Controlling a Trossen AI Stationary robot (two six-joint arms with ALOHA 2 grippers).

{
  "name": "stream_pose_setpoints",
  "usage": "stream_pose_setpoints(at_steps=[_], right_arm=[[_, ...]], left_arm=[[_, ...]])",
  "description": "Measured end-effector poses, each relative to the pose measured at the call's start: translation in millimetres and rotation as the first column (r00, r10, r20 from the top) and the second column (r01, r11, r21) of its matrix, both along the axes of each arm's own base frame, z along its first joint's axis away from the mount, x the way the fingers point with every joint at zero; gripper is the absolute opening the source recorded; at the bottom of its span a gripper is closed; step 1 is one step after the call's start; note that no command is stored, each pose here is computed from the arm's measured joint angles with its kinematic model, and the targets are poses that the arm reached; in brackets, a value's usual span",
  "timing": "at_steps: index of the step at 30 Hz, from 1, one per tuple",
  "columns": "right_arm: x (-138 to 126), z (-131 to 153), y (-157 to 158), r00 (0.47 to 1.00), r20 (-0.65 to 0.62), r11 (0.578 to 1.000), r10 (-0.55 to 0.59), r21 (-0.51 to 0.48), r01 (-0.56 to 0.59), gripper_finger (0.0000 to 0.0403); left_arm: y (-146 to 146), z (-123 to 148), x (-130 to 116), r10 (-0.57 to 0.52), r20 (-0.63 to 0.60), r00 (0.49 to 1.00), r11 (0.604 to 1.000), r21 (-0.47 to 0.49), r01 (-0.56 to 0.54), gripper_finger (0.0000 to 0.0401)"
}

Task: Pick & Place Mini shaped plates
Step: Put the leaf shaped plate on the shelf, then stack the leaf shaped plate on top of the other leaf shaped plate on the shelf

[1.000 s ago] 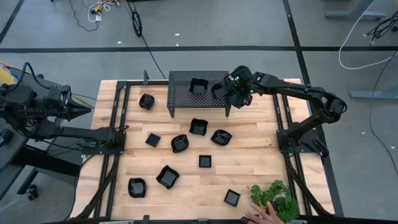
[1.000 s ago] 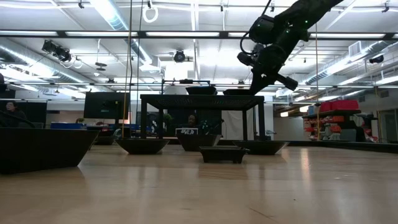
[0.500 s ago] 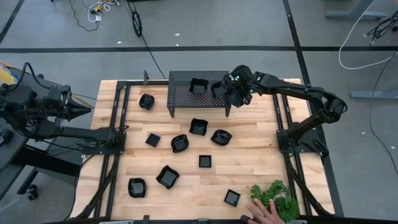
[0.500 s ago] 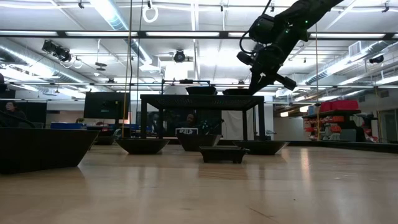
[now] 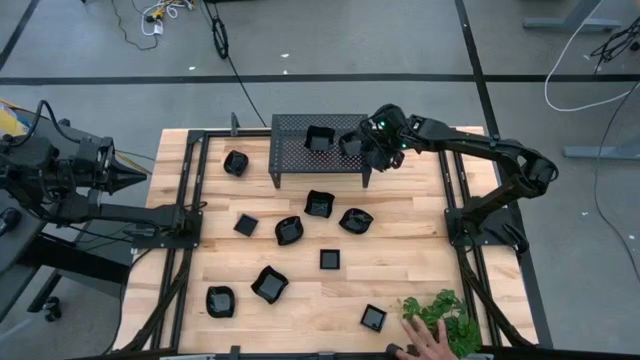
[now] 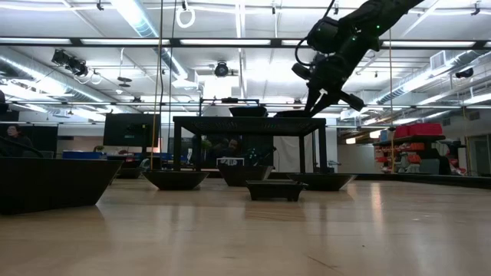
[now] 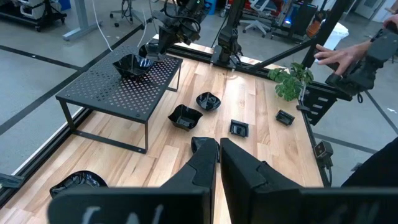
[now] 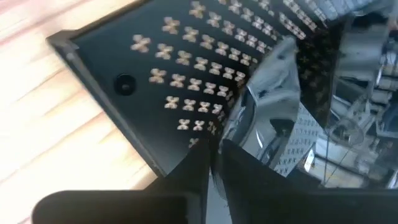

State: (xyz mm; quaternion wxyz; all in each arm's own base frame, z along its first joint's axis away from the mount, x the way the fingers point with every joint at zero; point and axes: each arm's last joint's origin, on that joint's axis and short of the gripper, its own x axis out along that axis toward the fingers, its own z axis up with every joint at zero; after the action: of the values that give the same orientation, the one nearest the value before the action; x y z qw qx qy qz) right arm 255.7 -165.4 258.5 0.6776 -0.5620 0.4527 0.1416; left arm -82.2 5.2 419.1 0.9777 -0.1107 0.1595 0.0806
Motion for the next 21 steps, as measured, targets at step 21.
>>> stream_pose_setpoints(at_steps=[21], right_arm=[[-8, 15, 3, 0.992, 0.062, 0.993, -0.114, -0.002, 0.114, 0.0154]], left_arm=[[0, 0, 0, 0.0, 0.0, 1.0, 1.0, 0.0, 0.0, 0.0025]])
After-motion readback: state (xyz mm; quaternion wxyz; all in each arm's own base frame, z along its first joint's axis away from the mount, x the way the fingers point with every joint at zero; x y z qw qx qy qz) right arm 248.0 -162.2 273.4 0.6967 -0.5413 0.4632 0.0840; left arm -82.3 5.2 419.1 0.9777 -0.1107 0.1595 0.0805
